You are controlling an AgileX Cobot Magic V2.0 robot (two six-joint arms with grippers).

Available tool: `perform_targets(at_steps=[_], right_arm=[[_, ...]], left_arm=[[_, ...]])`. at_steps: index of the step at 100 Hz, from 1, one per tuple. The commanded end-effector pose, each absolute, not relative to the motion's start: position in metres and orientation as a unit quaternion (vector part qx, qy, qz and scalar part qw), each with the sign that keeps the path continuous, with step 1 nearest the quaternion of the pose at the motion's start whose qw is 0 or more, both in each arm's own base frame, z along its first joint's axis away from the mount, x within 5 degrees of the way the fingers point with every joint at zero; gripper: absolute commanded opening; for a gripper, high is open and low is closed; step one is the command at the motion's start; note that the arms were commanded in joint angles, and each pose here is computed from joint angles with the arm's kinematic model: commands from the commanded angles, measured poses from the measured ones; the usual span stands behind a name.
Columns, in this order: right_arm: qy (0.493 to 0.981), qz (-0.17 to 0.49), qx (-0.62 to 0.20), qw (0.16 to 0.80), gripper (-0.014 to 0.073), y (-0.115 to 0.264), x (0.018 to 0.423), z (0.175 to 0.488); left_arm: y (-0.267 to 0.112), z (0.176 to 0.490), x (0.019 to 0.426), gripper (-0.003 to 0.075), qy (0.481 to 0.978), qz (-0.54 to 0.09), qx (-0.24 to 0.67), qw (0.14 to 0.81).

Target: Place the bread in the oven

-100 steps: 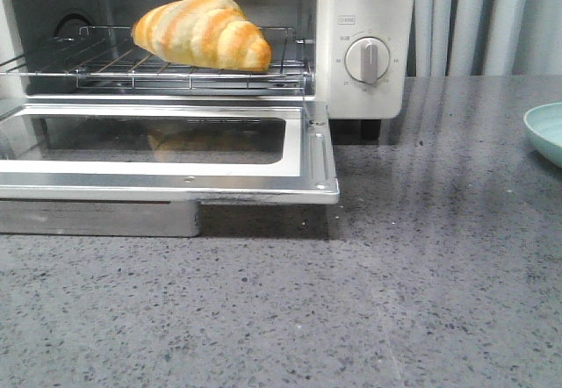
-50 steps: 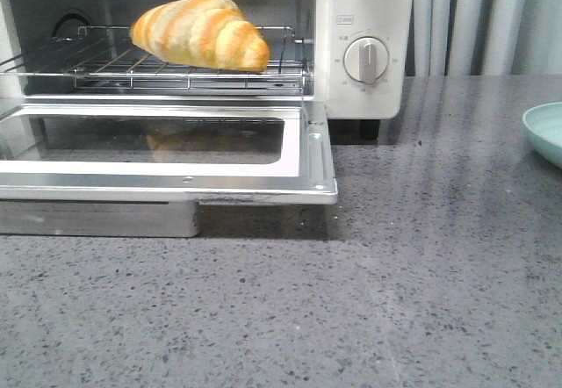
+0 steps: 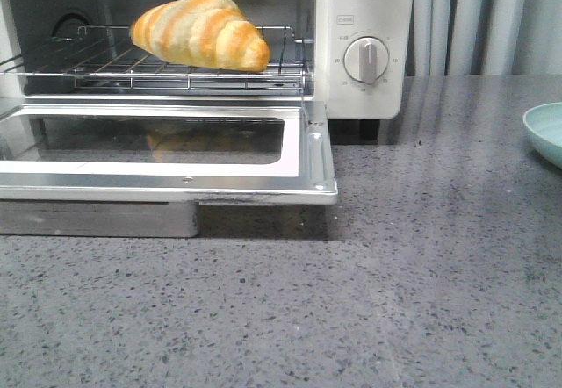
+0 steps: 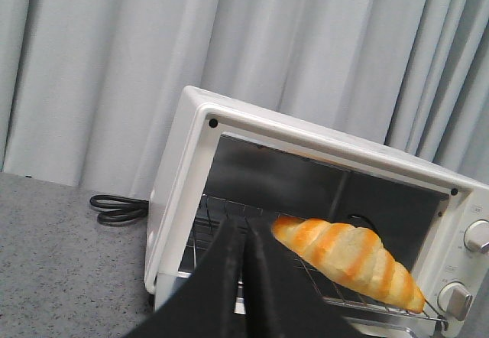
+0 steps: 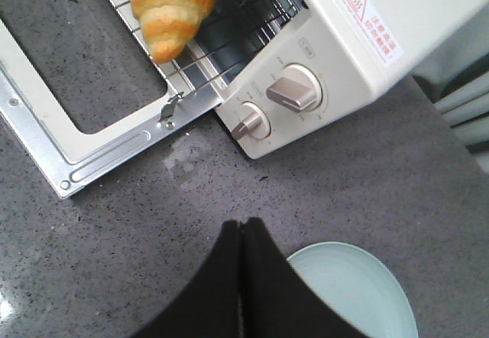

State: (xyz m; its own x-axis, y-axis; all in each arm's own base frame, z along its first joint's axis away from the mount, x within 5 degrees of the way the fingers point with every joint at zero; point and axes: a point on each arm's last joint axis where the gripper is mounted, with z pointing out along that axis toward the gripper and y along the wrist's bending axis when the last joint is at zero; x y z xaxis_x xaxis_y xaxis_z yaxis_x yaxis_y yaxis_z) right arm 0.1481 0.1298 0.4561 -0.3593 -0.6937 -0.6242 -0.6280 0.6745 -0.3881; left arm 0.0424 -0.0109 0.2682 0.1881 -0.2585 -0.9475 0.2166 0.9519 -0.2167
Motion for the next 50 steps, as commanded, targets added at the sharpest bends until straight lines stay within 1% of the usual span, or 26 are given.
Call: perform_targets(at_steps=[1, 39, 50], right_arm=[[0.834, -0.045, -0.366, 0.411, -0.0069, 0.1136, 0.1401, 0.4638], [0.831, -0.043, -0.366, 0.417, -0.0069, 0.1144, 0.1407, 0.4646], [0.832, -0.049, -0.368, 0.412, -0.0069, 0.1168, 0.1434, 0.4607]], left_arm=[[-0.0095, 0.2761, 0.0417, -0.0021, 0.611, -0.159, -0.027, 0.775], [-0.0095, 0.2761, 0.0417, -0.0021, 0.611, -0.159, -0.027, 0.775], [-0.0095, 0.2761, 0.0417, -0.0021, 0.611, -0.159, -0.027, 0.775]])
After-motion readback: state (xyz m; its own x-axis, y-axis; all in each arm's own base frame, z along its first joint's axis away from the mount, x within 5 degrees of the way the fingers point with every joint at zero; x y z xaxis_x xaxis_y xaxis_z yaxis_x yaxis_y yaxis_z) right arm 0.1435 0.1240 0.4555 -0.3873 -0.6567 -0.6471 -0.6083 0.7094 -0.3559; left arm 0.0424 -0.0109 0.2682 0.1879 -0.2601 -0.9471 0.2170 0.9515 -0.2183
